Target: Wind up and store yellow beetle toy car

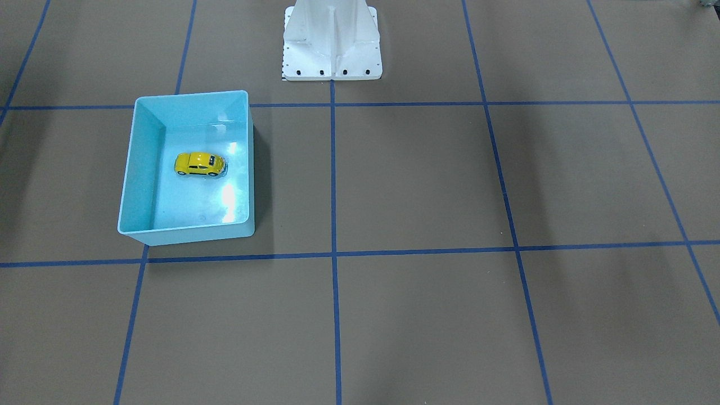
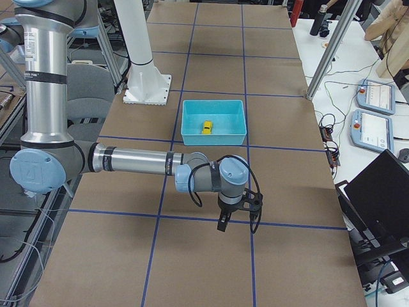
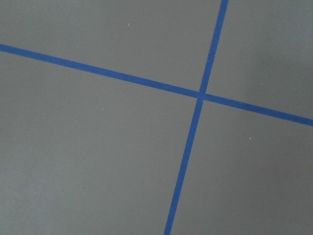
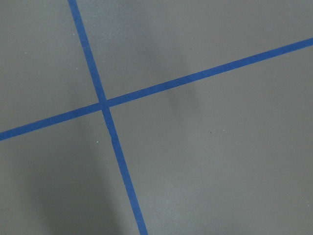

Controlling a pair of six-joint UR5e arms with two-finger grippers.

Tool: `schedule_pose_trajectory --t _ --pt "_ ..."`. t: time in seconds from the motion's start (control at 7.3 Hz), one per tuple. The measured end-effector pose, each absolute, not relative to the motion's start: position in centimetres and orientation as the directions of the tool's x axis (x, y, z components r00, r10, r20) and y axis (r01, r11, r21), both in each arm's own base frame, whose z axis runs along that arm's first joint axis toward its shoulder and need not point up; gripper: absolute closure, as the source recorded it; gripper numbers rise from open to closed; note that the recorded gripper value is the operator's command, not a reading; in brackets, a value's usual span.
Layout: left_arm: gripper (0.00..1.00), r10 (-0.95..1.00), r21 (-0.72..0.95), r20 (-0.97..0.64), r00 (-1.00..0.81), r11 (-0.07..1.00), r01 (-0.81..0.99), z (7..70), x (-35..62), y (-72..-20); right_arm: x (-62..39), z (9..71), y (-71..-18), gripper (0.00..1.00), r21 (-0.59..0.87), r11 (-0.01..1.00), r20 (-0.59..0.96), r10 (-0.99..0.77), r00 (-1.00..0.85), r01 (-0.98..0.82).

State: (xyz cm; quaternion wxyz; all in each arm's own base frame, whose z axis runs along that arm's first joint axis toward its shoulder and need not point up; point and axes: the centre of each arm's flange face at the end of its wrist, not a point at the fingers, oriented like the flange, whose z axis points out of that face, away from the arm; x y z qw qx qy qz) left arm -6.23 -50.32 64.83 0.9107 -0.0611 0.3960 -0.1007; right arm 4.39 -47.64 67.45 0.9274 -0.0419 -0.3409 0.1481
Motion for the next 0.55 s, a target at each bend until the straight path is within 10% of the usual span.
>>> schedule_pose_trajectory --t 0.55 --pt "0.0 -0.233 -0.191 -0.709 0.666 0.972 0.137 64.7 -6.2 -50.3 3.9 65.0 -49.0 0.0 -0.166 0.958 0.673 0.283 0.683 -0.234"
